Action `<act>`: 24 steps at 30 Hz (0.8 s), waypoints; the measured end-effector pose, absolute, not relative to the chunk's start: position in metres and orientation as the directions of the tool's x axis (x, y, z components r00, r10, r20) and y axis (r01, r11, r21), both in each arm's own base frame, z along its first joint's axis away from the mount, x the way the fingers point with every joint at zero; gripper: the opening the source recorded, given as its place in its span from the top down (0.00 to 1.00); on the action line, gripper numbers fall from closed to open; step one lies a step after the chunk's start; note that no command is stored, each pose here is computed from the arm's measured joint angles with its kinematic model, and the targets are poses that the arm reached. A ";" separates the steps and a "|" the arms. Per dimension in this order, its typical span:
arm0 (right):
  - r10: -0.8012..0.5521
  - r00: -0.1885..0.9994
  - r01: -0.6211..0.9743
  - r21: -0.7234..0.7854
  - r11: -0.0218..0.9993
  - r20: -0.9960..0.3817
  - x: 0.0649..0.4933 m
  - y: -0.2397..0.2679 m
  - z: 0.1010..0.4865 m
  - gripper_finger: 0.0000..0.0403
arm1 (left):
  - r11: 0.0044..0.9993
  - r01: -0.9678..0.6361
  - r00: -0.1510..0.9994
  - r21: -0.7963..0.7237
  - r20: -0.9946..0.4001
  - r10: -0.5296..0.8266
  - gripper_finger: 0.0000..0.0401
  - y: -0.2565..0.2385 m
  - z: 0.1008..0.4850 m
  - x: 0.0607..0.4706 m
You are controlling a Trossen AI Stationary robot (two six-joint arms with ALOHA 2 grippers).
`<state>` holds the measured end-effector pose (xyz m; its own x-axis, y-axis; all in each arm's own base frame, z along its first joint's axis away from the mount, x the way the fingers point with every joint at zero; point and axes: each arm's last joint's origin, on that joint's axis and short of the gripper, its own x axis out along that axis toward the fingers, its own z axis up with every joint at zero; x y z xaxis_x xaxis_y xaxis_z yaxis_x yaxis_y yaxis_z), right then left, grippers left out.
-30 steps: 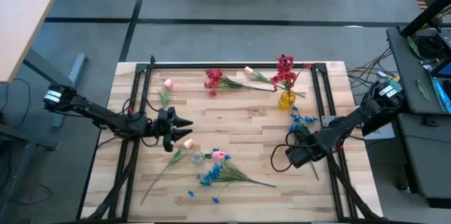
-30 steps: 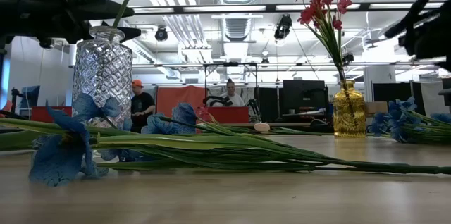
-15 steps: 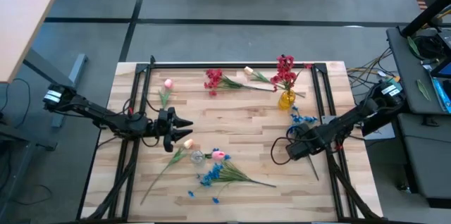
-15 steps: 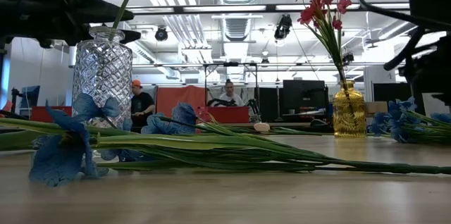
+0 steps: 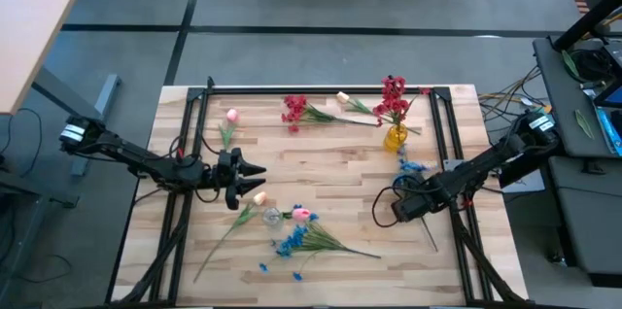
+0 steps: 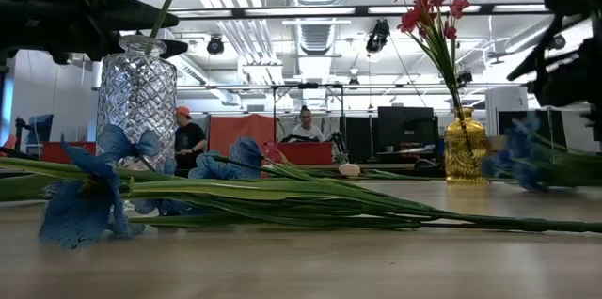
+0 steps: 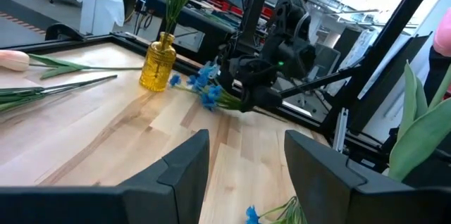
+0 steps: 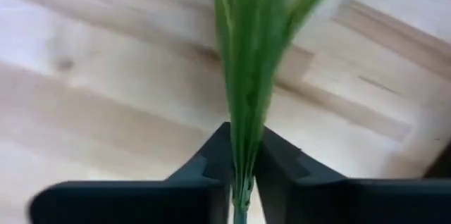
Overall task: Sort flowers into vase by color
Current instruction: Put the top blue flowers into the yellow vase
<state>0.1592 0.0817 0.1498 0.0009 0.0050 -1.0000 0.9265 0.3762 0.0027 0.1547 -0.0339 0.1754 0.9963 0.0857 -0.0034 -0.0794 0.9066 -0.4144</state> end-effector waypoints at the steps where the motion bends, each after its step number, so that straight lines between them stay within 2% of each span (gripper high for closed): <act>1: 0.013 0.016 0.923 0.020 0.385 -1.000 0.160 0.082 0.153 0.94 | 0.907 -0.079 0.996 -0.415 -0.003 0.086 0.58 -0.034 0.175 0.155; 6: 0.060 0.149 0.860 0.159 0.484 -0.987 0.166 0.089 0.178 0.95 | 0.906 -0.079 0.996 -0.415 -0.002 0.086 0.58 -0.034 0.175 0.155; 9: -0.002 0.321 0.795 0.268 0.545 -0.947 0.170 0.090 0.192 0.94 | 0.904 -0.078 0.996 -0.420 -0.001 0.086 0.58 -0.034 0.176 0.155; 13: -0.073 0.561 0.668 0.398 0.628 -0.825 0.173 0.089 0.211 0.95 | 0.903 -0.078 0.996 -0.422 0.000 0.086 0.58 -0.034 0.176 0.155; 20: -0.261 0.817 0.476 0.346 0.809 -0.514 0.167 0.085 0.238 0.95 | 0.903 -0.078 0.996 -0.422 -0.001 0.086 0.58 -0.034 0.176 0.155; 24: -0.400 0.853 0.491 0.255 0.833 -0.336 0.164 0.079 0.245 0.95 | 0.904 -0.080 0.996 -0.421 -0.003 0.086 0.58 -0.034 0.175 0.155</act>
<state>0.1637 0.0793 0.2454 0.8528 -0.3995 -0.3364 0.4909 0.8331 0.2549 0.1547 -0.0339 0.1754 0.9963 0.0861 -0.0034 -0.0795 0.9036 -0.4210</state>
